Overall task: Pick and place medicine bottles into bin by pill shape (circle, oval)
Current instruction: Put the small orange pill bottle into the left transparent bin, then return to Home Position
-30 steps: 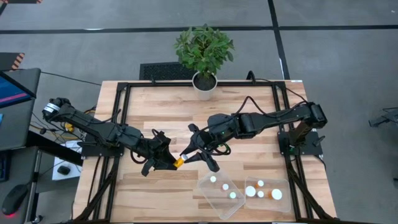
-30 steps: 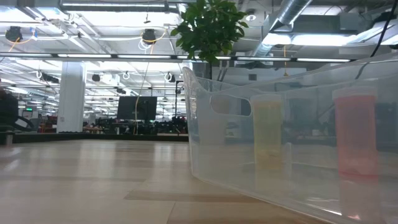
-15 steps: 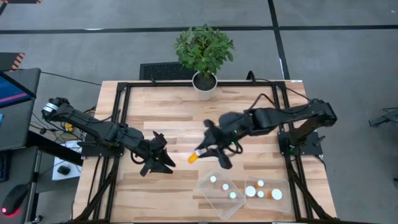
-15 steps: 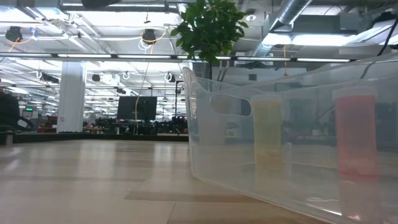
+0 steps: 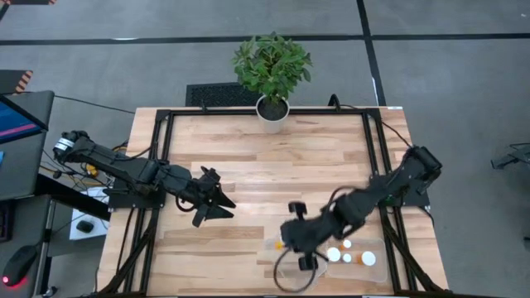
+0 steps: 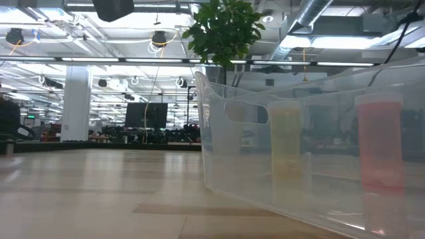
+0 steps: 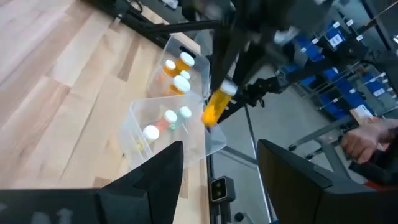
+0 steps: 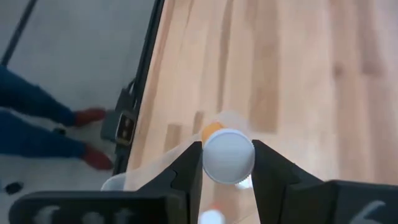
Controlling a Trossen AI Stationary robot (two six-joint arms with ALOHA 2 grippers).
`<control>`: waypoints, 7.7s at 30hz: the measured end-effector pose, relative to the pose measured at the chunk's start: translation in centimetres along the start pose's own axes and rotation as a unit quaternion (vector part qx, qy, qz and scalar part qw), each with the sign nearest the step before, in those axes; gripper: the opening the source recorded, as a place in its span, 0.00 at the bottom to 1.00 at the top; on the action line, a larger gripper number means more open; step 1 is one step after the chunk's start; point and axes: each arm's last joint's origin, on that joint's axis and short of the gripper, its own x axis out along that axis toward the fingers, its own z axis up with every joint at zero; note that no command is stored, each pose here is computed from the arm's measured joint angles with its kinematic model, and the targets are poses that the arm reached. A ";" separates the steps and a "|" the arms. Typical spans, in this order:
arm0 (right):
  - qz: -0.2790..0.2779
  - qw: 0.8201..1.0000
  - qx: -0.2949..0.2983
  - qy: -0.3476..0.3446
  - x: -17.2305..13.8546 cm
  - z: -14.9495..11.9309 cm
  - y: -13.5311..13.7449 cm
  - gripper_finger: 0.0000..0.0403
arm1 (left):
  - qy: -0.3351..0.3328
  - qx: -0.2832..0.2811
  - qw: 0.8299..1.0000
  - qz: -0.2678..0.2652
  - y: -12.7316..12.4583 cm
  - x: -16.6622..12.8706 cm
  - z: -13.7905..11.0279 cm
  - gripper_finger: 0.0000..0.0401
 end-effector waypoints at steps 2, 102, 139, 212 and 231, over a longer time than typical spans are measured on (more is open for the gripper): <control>0.000 1.000 0.006 0.021 1.6 -0.8 1.1 0.29 | 0.002 0.001 1.000 0.001 0.1 0.0 0.0 0.49; -0.052 0.978 0.020 0.199 9.5 -4.8 2.9 0.51 | -0.003 0.011 1.000 -0.007 -0.1 -0.1 0.2 0.49; -0.137 0.943 0.025 -0.304 -26.0 -8.4 -9.8 0.47 | -0.355 0.180 0.912 -0.104 -0.8 -20.4 0.8 0.49; -0.109 0.884 0.058 -0.451 -6.4 -27.9 -14.7 0.47 | -0.211 0.201 0.956 0.028 12.4 -8.8 -11.4 0.49; -0.108 0.884 0.058 -0.451 -6.4 -27.9 -14.7 0.47 | -0.210 0.202 0.956 0.027 12.4 -8.8 -11.4 0.49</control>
